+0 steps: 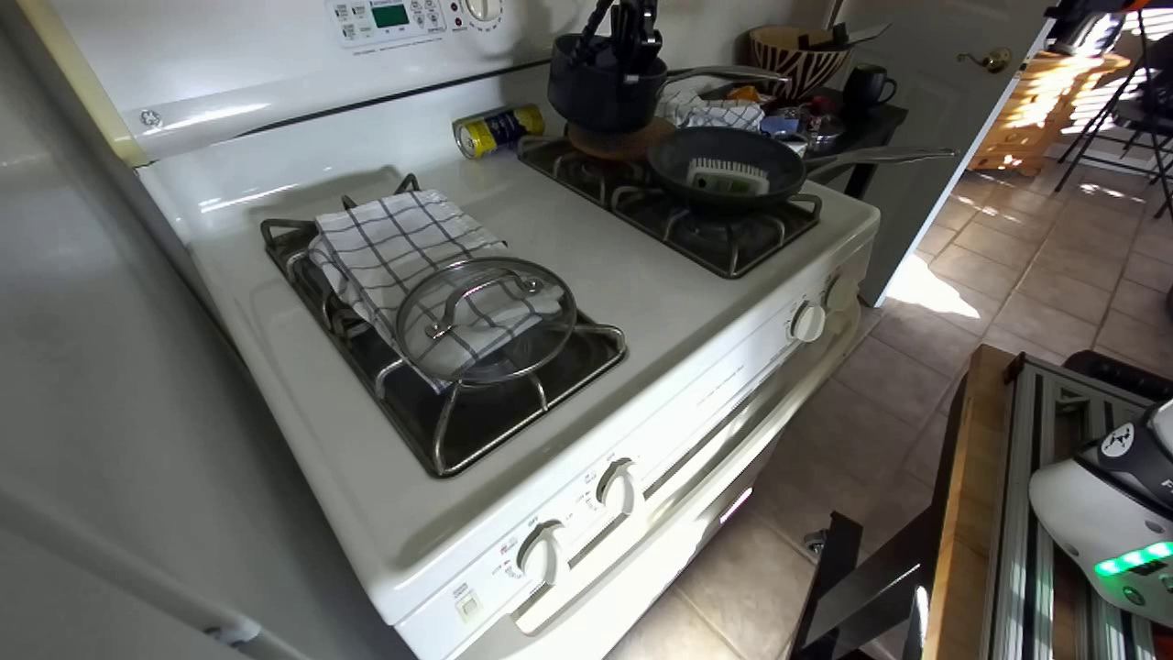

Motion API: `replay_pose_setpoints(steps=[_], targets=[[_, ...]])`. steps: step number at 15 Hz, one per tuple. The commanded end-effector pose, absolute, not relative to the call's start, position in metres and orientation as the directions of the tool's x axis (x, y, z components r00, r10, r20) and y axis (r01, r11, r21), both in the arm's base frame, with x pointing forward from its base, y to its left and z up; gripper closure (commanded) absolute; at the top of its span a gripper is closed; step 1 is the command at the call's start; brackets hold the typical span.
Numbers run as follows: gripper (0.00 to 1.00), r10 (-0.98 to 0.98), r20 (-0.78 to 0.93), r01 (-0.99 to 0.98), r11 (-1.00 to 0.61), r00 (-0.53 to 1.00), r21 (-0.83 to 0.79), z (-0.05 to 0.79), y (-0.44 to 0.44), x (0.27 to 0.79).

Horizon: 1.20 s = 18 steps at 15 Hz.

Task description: Move the pot to the left

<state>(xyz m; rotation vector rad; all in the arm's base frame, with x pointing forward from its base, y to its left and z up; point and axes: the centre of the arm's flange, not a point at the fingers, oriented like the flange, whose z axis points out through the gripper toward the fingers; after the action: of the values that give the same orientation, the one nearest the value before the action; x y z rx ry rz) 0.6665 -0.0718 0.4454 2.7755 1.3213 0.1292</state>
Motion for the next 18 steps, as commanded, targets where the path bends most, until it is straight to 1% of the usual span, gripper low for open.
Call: replay_pose_setpoints(steps=[1,6,13,18], targets=[[1.0,0.836,0.043,0.827,-0.548,0.547,0.125,0.467,-0.058,0.673],[1.0,0.907,0.038,0.893,-0.42,0.42,0.161,0.486,-0.027,0.667],[1.0,0.982,-0.005,0.96,-0.186,0.191,0.208,0.509,0.04,0.643],[1.0,0.994,-0.057,0.97,-0.076,0.092,0.229,0.515,0.085,0.622]])
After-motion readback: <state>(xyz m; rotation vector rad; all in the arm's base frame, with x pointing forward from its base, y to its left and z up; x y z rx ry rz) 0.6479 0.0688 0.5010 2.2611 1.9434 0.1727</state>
